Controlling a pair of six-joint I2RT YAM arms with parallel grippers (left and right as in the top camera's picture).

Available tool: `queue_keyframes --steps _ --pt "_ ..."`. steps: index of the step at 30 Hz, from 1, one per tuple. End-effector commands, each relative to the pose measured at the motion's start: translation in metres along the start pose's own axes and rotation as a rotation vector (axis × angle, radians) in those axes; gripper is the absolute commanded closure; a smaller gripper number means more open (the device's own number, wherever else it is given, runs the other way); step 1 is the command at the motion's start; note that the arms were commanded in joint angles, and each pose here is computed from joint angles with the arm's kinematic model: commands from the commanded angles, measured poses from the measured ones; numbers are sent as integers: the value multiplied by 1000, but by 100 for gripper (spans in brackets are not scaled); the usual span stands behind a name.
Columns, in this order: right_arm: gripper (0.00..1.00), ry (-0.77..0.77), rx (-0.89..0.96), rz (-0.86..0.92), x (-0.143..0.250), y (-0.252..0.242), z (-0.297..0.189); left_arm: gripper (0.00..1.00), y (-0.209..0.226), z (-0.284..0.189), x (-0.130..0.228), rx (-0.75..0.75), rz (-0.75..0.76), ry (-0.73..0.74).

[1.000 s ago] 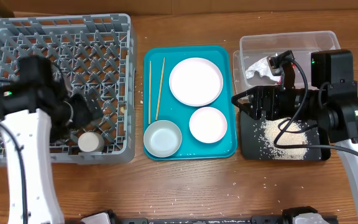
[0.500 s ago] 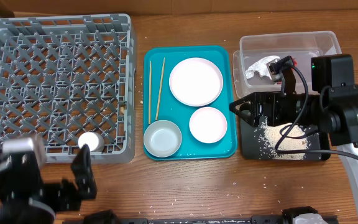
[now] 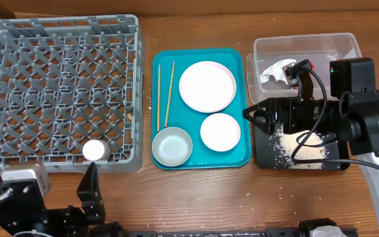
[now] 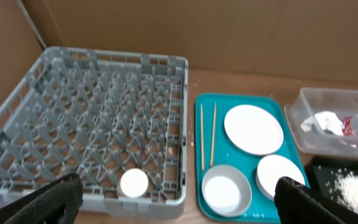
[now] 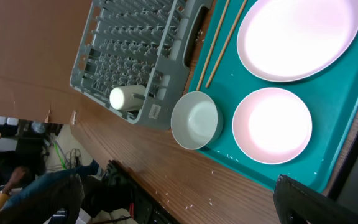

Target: Sort waste into correct bins and load items into the dishwasher

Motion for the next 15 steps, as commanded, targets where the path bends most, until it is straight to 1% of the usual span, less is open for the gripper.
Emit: queue_keyframes --steps 1,8,11,12,13,14,15 --pt "1 -23 -1 -35 -3 7 -6 0 -1 2 8 14 -16 40" --pt "0 -14 11 -42 2 8 -8 0 0 1 22 6 -31 106" --pt "0 -110 175 -148 -8 -3 -20 0 0 0 25 4 -33 121" --pt "0 -187 220 -270 -14 0 -27 0 1 0 27 3 -35 128" --pt "0 -269 243 -435 -16 5 -32 0 1 0 27 4 -36 131" --pt "0 -319 253 -522 -14 7 -34 0 1 0 28 3 -36 134" --pt "0 -345 258 -564 -10 7 -34 0 1 0 29 2 -37 137"
Point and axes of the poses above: each gripper's point midway between its finger pads, its own z axis out along the fingers, its own y axis along the line the jaws close on, x = y × z, the point moved 3 cm from there along -z, back along the fingers, and after that the axes turned 5 degrees about -z, right-handed, at the moved point
